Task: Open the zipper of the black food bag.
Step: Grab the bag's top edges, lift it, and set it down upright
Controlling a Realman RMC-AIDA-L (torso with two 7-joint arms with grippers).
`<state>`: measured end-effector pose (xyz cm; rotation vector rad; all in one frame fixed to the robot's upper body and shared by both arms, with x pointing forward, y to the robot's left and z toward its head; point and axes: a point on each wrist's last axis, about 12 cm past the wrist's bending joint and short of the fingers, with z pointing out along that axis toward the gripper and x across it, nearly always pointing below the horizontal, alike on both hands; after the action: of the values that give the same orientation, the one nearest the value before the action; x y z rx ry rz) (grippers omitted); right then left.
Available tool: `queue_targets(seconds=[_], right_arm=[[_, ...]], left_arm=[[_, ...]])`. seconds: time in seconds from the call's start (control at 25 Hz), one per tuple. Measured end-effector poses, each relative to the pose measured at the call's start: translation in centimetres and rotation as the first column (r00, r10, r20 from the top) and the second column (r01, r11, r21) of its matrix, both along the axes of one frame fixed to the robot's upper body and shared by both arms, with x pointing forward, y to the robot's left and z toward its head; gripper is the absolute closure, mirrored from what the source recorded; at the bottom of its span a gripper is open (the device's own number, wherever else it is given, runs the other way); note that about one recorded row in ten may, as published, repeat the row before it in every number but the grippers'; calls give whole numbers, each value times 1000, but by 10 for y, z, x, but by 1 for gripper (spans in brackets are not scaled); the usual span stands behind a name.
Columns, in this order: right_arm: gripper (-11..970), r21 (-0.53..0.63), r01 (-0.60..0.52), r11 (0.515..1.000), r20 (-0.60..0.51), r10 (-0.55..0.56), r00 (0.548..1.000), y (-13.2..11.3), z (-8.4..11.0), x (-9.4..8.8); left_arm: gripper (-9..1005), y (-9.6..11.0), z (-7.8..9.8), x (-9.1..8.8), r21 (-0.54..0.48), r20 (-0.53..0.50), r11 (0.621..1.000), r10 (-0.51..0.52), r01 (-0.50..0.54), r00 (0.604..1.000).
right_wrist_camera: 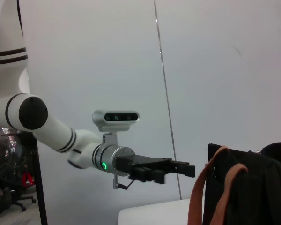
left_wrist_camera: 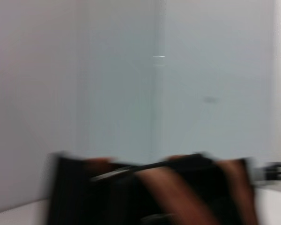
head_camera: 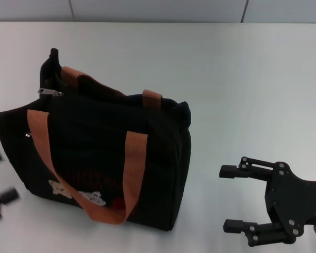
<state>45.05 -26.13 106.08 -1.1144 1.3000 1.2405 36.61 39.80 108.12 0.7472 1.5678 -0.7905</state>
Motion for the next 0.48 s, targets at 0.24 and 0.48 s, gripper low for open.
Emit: queue_targets(seconds=[0.24, 0.48], right_arm=[[121, 0, 3, 1000, 2, -3, 1000, 0, 0, 0], [121, 0, 2, 1000, 3, -2, 1000, 0, 0, 1]], left_arm=[[274, 13, -13, 7, 9, 0, 980, 198, -198, 980], [301, -12, -24, 32, 27, 74, 986, 163, -165, 984]])
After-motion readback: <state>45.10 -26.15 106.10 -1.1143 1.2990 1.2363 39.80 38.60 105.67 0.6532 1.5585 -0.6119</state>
